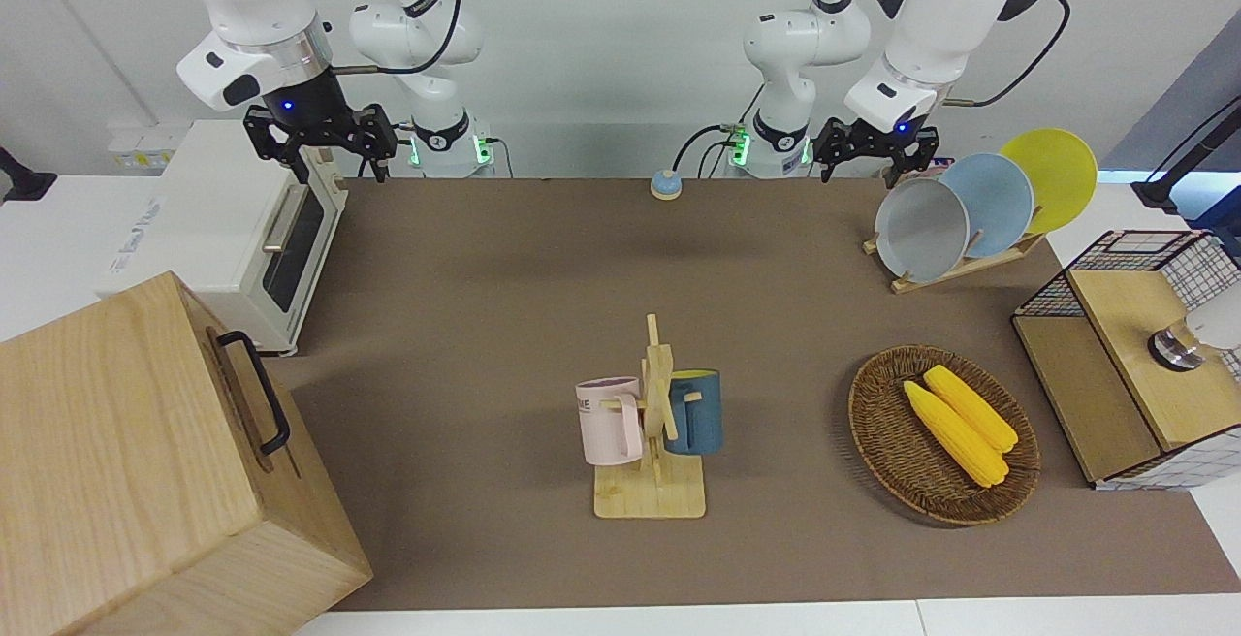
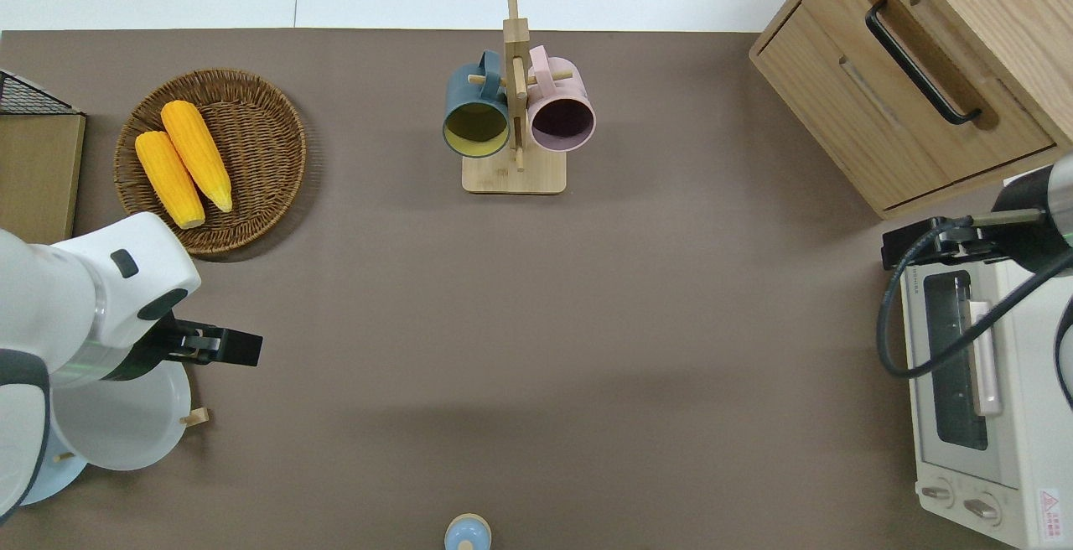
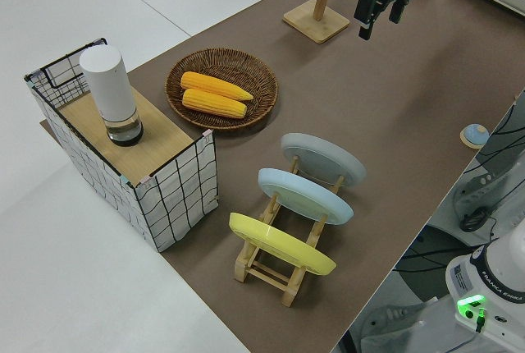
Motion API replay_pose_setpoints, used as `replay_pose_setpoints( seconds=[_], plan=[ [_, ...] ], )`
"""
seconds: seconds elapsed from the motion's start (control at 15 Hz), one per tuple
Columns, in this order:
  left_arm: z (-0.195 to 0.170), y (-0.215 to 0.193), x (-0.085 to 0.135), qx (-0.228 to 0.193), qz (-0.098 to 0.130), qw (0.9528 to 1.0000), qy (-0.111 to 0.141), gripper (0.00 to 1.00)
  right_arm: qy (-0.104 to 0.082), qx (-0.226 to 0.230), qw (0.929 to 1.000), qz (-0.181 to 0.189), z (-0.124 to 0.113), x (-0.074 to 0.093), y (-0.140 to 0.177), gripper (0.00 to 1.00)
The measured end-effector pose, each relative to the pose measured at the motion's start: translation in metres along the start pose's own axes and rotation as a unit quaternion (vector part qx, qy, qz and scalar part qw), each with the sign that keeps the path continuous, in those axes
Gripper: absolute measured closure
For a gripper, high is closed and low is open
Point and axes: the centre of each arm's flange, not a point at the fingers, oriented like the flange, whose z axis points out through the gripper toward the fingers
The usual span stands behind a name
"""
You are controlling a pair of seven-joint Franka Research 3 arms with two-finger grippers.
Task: Pick gray plate from low plate rack and place it on table with left arm
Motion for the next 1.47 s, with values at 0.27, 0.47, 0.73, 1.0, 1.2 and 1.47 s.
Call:
replay_pose_setpoints(
  seconds=[0.27, 0.47, 0.73, 1.0, 1.2, 1.47],
  plan=[
    [0.000, 0.000, 0.000, 0.000, 0.000, 1.0000, 0.000, 0.00, 0.000, 0.000, 1.0000, 0.000, 0.000, 0.000, 0.000, 0.01],
    [-0.001, -0.001, -0.001, 0.000, -0.001, 1.0000, -0.001, 0.00, 0.000, 0.000, 1.0000, 0.000, 0.000, 0.000, 0.000, 0.01],
    [-0.004, -0.020, -0.008, -0.002, -0.016, 0.9998, -0.011, 0.00, 0.000, 0.000, 1.0000, 0.000, 0.000, 0.000, 0.000, 0.01],
    [-0.010, -0.067, -0.022, 0.019, -0.021, 0.9994, -0.018, 0.00, 0.000, 0.000, 1.0000, 0.000, 0.000, 0.000, 0.000, 0.01],
    [-0.012, -0.099, -0.030, 0.025, -0.013, 0.9994, -0.020, 0.00, 0.000, 0.000, 1.0000, 0.000, 0.000, 0.000, 0.000, 0.01],
    [-0.012, -0.140, -0.041, 0.030, -0.004, 0.9992, -0.025, 0.00, 0.000, 0.000, 1.0000, 0.000, 0.000, 0.000, 0.000, 0.01]
  ],
)
